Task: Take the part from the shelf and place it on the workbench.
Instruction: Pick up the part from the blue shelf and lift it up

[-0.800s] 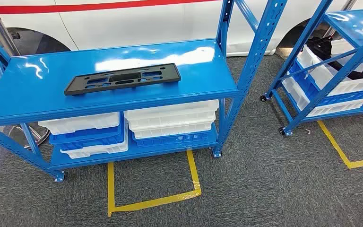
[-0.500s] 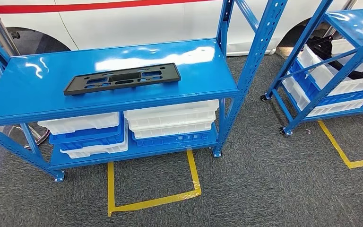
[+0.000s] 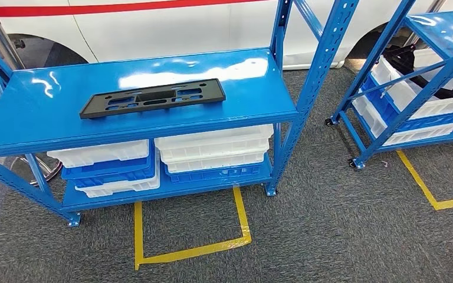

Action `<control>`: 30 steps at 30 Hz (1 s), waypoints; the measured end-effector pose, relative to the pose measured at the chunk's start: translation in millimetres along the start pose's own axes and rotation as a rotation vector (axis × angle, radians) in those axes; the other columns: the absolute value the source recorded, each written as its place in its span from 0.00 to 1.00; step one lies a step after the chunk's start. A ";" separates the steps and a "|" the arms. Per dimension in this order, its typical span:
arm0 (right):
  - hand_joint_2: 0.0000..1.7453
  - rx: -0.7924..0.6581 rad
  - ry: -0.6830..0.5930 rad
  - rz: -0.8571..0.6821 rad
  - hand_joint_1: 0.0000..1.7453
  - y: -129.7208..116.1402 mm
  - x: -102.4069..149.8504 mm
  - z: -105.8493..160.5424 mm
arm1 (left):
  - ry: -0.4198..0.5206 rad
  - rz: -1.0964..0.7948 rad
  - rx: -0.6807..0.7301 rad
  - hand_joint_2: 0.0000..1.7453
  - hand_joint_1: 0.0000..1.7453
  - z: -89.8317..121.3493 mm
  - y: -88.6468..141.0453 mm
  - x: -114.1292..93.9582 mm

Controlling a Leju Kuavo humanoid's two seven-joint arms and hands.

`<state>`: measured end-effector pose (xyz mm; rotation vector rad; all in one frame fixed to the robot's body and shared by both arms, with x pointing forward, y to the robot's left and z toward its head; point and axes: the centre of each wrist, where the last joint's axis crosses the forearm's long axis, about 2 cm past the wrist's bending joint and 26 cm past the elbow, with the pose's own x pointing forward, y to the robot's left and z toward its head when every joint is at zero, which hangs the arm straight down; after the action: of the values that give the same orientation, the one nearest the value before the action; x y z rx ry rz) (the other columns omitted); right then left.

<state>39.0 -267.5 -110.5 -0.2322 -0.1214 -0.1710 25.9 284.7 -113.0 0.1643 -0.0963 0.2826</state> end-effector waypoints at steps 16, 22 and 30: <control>1.00 0.732 -1.099 -0.262 0.00 8.5 100.4 18.8 | -0.032 -0.020 -0.021 0.00 0.00 0.2 -1.8 1.6; 1.00 0.880 -1.275 -0.129 0.00 55.9 124.2 58.6 | -0.021 -0.038 -0.024 0.00 0.00 0.3 -2.8 2.7; 0.00 0.924 -1.414 -0.024 0.00 88.8 136.9 93.5 | -0.023 -0.082 -0.035 0.00 0.00 0.7 -5.3 7.4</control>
<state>179.8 -181.2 -20.6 0.6198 -1.5689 0.0676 34.4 281.5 -112.3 0.1369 -0.1167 0.1971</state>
